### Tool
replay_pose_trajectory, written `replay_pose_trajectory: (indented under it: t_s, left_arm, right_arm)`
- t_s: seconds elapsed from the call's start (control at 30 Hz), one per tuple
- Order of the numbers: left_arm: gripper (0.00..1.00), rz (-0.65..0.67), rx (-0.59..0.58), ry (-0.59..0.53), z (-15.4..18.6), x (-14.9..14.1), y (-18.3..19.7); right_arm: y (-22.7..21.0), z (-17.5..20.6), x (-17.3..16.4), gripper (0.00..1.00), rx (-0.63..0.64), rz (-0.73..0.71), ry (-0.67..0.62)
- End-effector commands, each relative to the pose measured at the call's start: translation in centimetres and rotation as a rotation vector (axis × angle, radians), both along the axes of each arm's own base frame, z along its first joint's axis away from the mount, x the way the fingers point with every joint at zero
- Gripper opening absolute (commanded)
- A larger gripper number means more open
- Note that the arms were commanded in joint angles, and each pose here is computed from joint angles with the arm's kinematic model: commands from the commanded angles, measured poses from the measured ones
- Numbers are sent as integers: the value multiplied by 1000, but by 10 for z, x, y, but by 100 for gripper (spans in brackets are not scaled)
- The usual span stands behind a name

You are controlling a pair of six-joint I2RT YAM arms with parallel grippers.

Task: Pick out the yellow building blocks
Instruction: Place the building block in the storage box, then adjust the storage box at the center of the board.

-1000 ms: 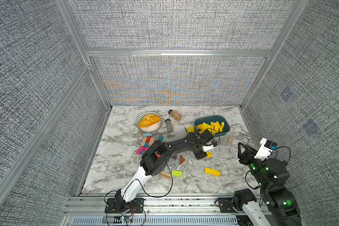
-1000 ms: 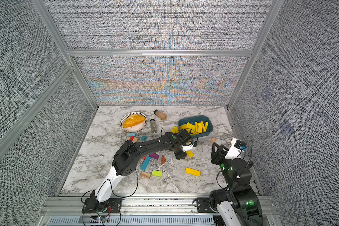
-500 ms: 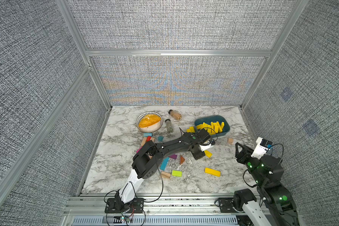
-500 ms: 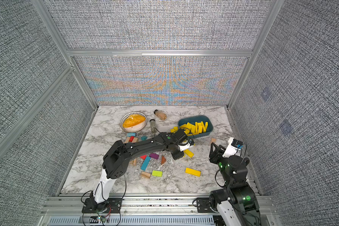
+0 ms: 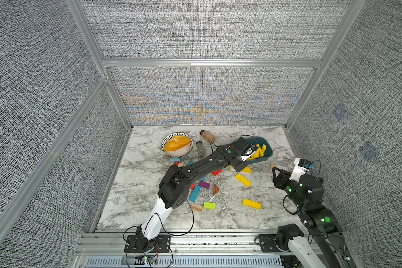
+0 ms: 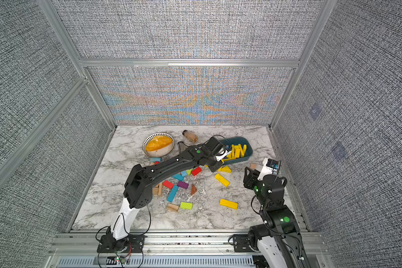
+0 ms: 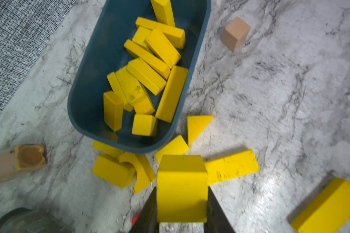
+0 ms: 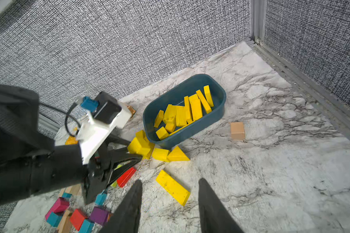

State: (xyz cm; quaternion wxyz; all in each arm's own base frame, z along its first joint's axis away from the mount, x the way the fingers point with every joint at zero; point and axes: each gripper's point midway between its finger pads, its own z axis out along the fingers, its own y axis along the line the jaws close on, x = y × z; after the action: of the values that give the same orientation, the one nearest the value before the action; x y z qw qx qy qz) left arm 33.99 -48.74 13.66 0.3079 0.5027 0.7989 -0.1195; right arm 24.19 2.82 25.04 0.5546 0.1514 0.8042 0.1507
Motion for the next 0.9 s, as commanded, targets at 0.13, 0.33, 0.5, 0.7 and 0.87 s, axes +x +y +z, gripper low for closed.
replay_pose_trajectory:
  t_s: [0.13,0.33,0.5,0.7,0.87]
  left_arm:
    - [25,27,-2,-19,-13,42,-10]
    - [25,-9,0,-22,-37,57,-21]
    - [26,-32,47,-10,-55,62,-19]
    - [36,-66,171,-39,-60,60,6]
    - [56,-77,153,-58,-50,61,10]
  right_arm:
    - [-3,5,2,47,-15,-13,-14]
    - [1,5,10,47,-18,1,2]
    - [0,11,10,47,-24,-6,-6]
    - [2,11,13,47,-14,0,-11]
    - [5,4,16,47,-11,14,9]
